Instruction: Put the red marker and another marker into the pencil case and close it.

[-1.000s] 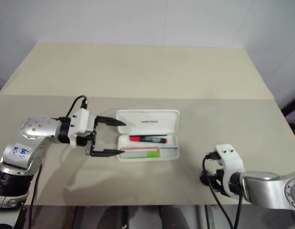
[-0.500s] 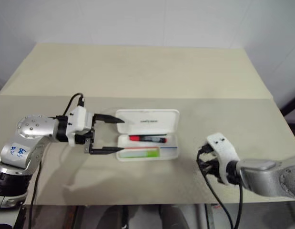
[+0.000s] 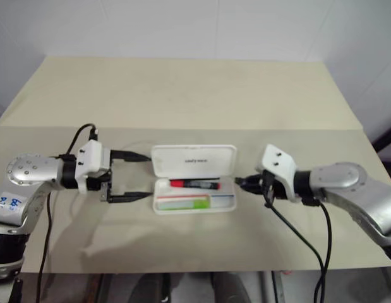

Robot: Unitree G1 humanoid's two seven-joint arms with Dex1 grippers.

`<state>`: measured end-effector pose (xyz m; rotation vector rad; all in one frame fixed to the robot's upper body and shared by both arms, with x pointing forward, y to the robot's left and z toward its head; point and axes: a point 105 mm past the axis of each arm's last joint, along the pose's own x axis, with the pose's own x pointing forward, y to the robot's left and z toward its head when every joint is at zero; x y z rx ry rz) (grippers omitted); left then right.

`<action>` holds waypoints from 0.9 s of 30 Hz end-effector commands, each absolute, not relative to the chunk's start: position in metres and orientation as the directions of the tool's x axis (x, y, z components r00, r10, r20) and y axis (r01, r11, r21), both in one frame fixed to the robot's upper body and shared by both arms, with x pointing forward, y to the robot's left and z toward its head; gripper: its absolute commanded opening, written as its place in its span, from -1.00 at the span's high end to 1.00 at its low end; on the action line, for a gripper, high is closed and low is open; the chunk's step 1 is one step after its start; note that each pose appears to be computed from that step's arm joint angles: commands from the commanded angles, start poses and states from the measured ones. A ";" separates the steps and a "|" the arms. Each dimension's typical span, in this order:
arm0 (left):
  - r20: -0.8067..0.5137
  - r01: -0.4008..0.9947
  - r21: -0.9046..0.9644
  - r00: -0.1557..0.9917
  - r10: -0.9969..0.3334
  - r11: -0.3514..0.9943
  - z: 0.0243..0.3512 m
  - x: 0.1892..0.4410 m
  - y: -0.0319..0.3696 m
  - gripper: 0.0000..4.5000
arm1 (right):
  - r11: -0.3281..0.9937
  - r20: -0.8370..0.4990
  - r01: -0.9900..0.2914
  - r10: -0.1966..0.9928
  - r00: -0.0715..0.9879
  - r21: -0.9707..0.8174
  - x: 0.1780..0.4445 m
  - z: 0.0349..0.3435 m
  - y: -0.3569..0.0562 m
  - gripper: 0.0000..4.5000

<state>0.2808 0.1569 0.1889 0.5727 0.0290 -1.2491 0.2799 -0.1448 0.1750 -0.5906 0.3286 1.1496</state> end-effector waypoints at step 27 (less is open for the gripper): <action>-0.282 0.851 0.452 0.421 -0.862 0.268 0.194 0.274 0.159 -1.00 | 0.011 -0.679 -0.951 0.698 0.229 -0.310 0.289 0.158 -0.099 0.85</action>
